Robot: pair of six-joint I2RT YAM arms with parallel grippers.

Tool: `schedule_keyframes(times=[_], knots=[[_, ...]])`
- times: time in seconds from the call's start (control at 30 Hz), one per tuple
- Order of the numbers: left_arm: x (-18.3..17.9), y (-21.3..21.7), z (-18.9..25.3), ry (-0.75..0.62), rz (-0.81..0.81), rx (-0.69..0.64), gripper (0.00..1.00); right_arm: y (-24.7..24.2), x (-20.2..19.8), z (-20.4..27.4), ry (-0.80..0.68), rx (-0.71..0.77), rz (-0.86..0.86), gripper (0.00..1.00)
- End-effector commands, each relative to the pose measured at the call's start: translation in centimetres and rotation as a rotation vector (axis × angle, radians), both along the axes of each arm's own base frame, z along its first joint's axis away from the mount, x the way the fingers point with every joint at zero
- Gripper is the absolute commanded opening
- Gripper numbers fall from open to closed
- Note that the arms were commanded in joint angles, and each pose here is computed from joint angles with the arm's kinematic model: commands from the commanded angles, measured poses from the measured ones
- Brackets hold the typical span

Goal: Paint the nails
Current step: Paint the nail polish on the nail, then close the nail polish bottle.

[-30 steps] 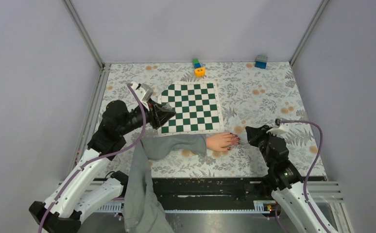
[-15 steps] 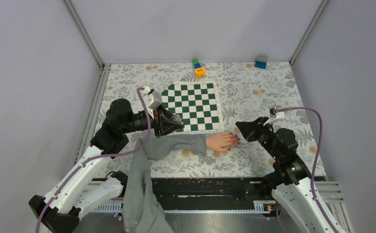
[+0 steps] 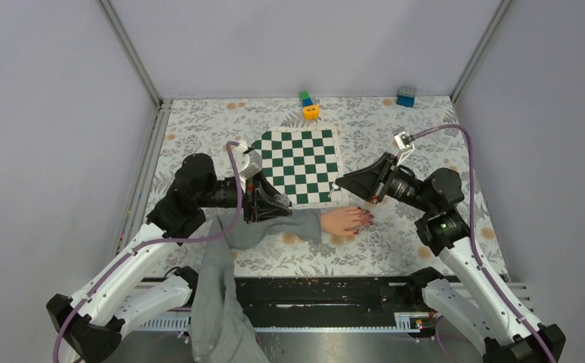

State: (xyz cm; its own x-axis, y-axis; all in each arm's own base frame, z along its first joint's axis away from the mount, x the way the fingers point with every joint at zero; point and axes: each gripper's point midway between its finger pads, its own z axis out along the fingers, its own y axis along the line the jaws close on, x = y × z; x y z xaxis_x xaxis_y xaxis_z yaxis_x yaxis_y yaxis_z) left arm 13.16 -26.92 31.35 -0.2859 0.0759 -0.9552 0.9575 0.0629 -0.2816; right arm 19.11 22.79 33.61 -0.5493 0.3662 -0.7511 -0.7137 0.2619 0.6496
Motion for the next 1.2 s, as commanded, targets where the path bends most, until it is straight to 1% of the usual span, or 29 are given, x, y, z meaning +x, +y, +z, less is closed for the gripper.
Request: schedule_keyframes(times=[0.0, 0.1, 0.23, 0.33, 0.77, 0.93, 1.17], knots=[[-1.2, -0.4, 2.0, -0.040, -0.082, -0.055, 0.00, 0.6, -4.1, 6.5, -0.154, 0.129, 0.188, 0.00], [-1.0, -0.6, 1.7, -0.022, -0.086, -0.048, 0.00, 1.0, -4.2, 6.6, -0.170, 0.100, 0.182, 0.00], [-1.6, -0.9, 1.5, -0.009, -0.125, -0.045, 0.00, 2.0, -4.4, 6.3, -0.181, 0.039, 0.180, 0.00], [-2.0, -1.0, 1.4, -0.012, -0.140, -0.044, 0.00, 2.7, -4.6, 6.8, -0.204, 0.043, 0.177, 0.00], [-3.7, -1.7, 1.1, 0.025, -0.253, -0.061, 0.00, 4.4, -4.3, 6.4, -0.189, 0.062, 0.170, 0.00], [-4.0, -2.0, 0.7, 0.055, -0.268, -0.051, 0.00, 4.9, -4.2, 6.2, -0.182, 0.072, 0.179, 0.00], [-4.0, -2.3, 0.8, 0.047, -0.276, -0.058, 0.00, 5.4, -4.2, 6.1, -0.178, 0.078, 0.191, 0.00]])
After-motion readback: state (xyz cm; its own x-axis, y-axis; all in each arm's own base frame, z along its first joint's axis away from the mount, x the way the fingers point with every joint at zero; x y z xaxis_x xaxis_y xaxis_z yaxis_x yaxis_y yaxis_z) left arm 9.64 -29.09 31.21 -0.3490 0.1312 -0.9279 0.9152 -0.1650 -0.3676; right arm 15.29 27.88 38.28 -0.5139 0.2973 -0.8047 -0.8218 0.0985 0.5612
